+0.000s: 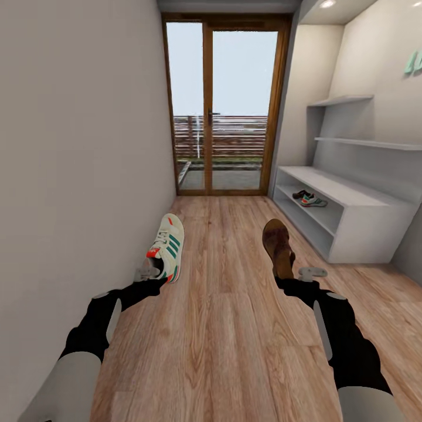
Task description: Pick up the two gym shoes and the two sandals from the corridor floor and place them onto the hallstand (shoe rack) in the corridor, making sure they are on the rack and not on the floor. Arrange them so the two gym shoes are next to each other and the two sandals are next to each other.
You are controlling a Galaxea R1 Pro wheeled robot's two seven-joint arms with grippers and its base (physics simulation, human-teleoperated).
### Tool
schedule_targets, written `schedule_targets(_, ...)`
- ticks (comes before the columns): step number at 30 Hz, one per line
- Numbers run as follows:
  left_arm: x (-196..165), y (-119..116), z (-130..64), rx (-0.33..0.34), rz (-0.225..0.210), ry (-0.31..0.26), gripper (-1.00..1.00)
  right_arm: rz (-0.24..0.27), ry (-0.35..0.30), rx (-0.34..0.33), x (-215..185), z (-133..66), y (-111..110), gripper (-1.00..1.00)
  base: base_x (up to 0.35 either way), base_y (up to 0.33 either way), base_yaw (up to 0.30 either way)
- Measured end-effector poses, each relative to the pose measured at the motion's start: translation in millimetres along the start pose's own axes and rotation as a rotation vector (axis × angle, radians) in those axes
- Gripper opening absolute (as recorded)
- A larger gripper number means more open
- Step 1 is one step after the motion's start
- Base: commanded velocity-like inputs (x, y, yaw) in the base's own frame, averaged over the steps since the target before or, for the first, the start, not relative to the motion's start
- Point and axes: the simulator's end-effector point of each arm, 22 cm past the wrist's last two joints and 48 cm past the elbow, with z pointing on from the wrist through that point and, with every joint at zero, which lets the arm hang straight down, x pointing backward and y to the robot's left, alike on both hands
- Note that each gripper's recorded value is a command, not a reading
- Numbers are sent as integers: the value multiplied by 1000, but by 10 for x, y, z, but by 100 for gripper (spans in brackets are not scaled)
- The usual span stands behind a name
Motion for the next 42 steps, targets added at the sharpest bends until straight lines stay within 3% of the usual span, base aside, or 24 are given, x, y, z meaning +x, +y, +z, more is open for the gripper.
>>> schedule_targets(16,4,-5,3,1,-1,1,-100,-1,0,0,0,0,1,-100,349,0,-9)
schedule_targets(42,4,-9,5,2,-2,0,-100,-1,0,-1,0,0,4,-100,349,0,-271)
